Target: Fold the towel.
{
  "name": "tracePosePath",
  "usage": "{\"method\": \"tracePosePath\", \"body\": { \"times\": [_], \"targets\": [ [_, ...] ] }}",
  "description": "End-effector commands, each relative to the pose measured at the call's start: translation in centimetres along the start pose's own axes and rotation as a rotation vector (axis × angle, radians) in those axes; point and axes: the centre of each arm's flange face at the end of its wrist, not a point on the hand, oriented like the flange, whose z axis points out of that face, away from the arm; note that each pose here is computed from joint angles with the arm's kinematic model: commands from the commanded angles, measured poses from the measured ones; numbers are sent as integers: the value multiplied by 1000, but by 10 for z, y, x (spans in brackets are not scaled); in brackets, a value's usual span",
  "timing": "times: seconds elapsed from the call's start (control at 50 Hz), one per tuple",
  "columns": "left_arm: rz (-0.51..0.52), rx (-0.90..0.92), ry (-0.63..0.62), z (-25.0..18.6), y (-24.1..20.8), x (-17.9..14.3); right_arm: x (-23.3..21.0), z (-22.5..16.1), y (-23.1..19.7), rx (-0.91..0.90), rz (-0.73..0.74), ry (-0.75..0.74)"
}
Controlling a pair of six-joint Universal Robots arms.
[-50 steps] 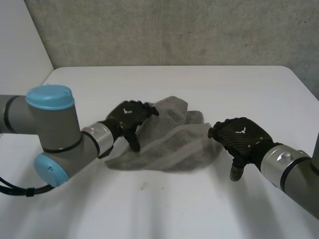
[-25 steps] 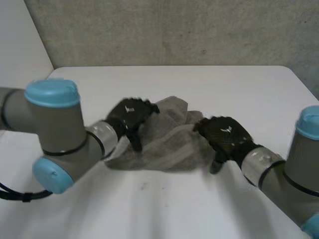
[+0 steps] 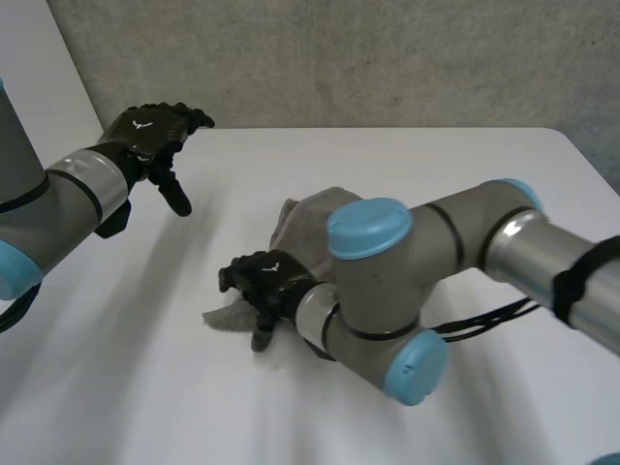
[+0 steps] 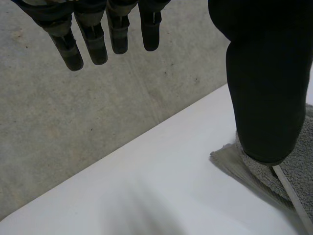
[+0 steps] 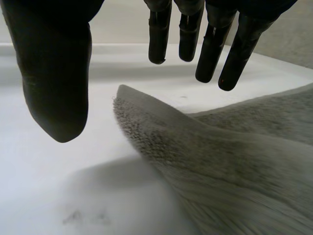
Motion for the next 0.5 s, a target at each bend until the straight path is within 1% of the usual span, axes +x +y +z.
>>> {"method": "tracePosePath", "body": {
  "times": [0.02,0.22,0.5],
  "targets": [
    [-11,6,4,0,-2,1,-5,21,3,6,0,5],
    [-13,5,5,0,-1,2,1,38,11,8,21,36],
    [-14,-1,7,-1,0,2,3,43,16,8,18,44]
  ]
}}
